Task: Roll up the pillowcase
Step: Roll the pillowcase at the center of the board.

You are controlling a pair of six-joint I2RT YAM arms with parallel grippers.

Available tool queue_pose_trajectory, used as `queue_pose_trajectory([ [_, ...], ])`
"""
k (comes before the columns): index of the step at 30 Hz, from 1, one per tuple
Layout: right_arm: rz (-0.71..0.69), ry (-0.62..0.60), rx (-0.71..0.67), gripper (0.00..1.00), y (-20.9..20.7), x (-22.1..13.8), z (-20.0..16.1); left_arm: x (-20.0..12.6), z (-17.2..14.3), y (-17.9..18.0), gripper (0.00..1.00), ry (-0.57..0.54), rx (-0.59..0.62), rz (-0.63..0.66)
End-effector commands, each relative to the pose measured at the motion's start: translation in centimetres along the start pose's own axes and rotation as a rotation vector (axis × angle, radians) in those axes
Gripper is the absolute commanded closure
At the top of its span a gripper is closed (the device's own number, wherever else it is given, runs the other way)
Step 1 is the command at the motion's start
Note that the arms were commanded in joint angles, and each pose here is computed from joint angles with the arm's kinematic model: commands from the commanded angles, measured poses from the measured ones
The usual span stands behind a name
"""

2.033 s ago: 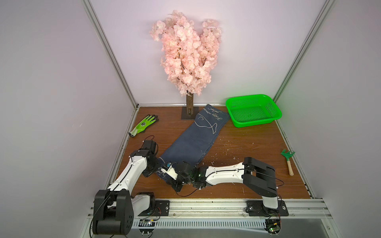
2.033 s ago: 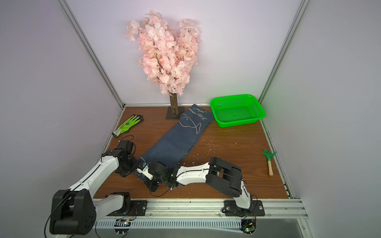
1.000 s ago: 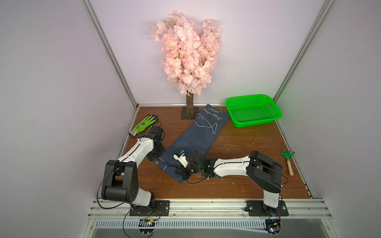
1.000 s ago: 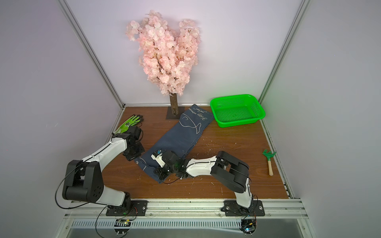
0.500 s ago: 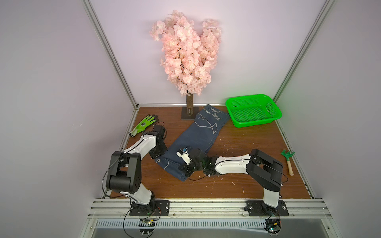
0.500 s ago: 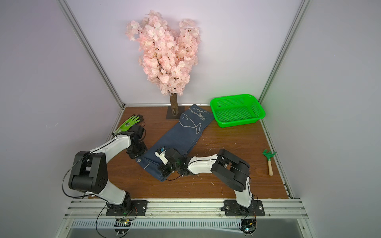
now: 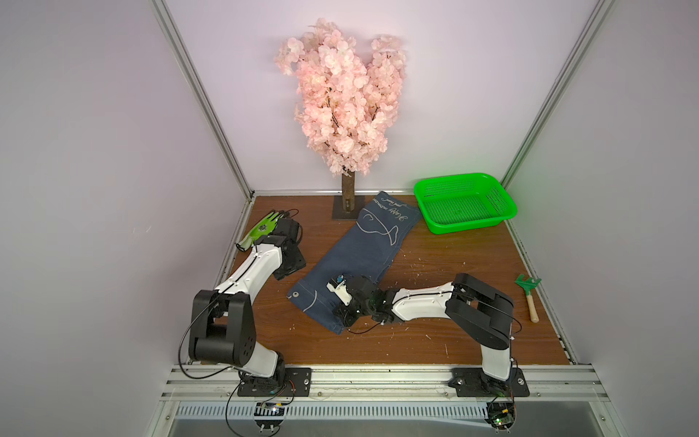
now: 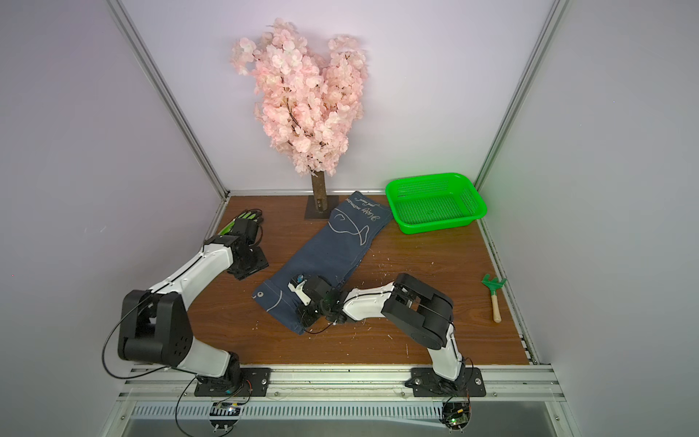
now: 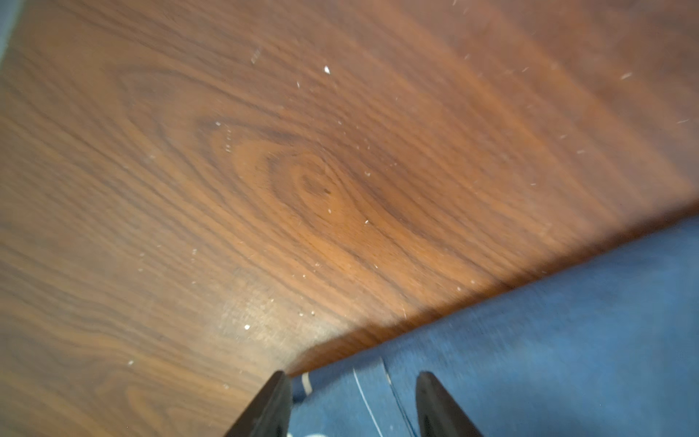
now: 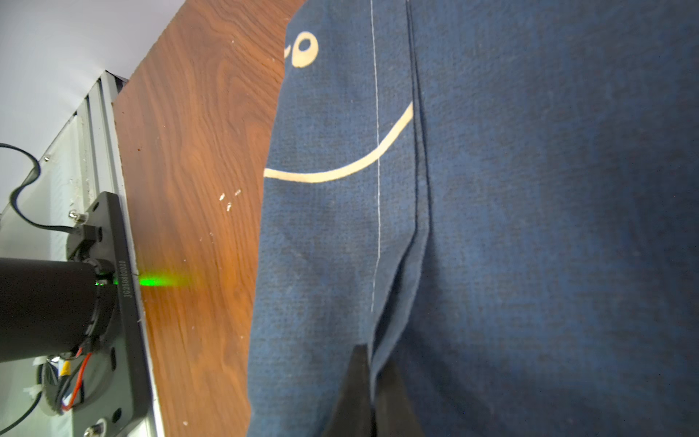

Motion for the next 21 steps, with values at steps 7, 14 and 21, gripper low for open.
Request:
queue_pose_trajectory([
  [7, -0.043, 0.002, -0.029, 0.87, -0.2, -0.3, -0.4, 0.8, -6.2, 4.9, 0.43, 0.141, -0.069, -0.001],
  [14, -0.058, 0.002, -0.041, 0.84, -0.2, -0.6, -0.3, 2.6, -7.5, 5.3, 0.44, 0.181, -0.1, -0.037],
  [21, -0.089, -0.008, -0.074, 0.82, 0.1, -1.2, 0.1, 4.7, -8.9, 6.0, 0.45, 0.207, -0.124, -0.063],
])
Point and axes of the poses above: each gripper's point midway between its finger pads, its own x axis out along the fingers, its own y axis along the line the jaws close on, z = x × y, the point moved 9 cm from there along -x, back along the fingers, and after that the axes turned 10 degrees about -x, right-handed, at the moved point
